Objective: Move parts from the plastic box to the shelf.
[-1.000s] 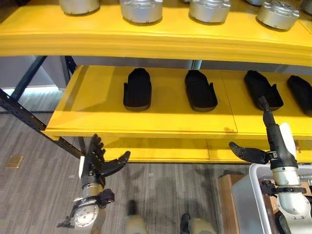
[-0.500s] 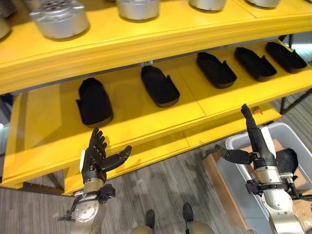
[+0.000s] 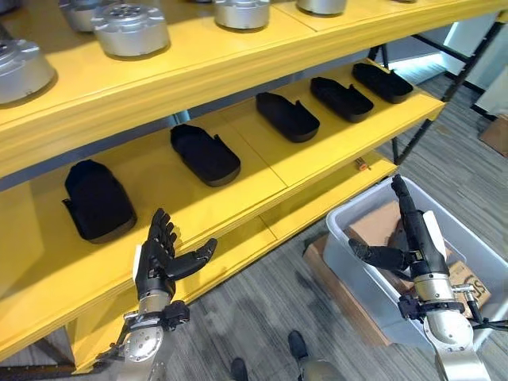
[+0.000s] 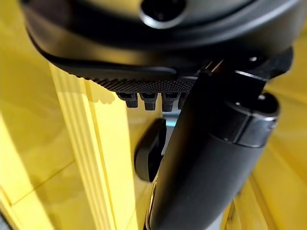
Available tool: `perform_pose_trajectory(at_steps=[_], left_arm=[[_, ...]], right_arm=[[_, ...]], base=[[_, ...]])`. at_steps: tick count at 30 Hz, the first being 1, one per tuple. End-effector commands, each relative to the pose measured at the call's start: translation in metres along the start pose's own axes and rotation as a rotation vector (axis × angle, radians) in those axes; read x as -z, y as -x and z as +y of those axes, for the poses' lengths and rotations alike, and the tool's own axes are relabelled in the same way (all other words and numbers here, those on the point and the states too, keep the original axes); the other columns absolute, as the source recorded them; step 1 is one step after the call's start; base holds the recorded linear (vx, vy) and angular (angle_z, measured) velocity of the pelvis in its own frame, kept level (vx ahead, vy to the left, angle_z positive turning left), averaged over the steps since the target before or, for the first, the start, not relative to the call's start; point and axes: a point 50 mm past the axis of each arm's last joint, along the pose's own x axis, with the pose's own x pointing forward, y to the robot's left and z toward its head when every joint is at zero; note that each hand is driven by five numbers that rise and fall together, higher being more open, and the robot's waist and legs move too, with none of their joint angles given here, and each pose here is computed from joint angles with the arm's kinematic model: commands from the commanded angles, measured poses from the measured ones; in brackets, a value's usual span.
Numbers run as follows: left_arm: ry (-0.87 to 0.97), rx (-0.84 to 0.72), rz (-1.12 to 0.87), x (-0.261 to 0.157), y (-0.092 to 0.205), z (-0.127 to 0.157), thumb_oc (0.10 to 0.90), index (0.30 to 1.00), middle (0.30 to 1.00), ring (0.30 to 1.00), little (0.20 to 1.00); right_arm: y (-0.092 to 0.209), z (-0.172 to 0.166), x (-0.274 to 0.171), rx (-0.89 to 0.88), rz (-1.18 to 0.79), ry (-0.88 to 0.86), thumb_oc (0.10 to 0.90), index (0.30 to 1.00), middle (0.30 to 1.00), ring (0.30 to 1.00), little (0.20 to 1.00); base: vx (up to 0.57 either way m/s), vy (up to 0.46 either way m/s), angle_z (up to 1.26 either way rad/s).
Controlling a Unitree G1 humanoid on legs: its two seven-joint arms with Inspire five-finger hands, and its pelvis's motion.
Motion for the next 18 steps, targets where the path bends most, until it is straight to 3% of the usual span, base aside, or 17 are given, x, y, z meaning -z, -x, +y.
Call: perform_pose_trajectory(at_steps=[1,12,18], left_arm=[[-0.08,0.025,-0.226,-0.04,-0.01,0.004,0.9,1.0,1.0,1.0,1.0],[-0.124,-0.007,-0.273,-0.052,-0.008,0.013,0.9,1.0,1.0,1.0,1.0],[-0.124,-0.007,-0.273,-0.052,-0.008,0.013,0.9,1.0,1.0,1.0,1.0]], right_arm=[[-0.015,-0.015,-0.028,0.106,-0.183,-0.004,0.9,1.0,1.0,1.0,1.0],[-0.018,-0.001,-0.029,0.064,-0.183,-0.015,0.9,1.0,1.0,1.0,1.0],[-0.018,-0.001,-0.029,0.064,-0.183,-0.015,0.9,1.0,1.0,1.0,1.0]], base=[[-0.02,0.058,-0.51],[0.02,-0.004,-1.06],[0.0,0.0,-0.16]])
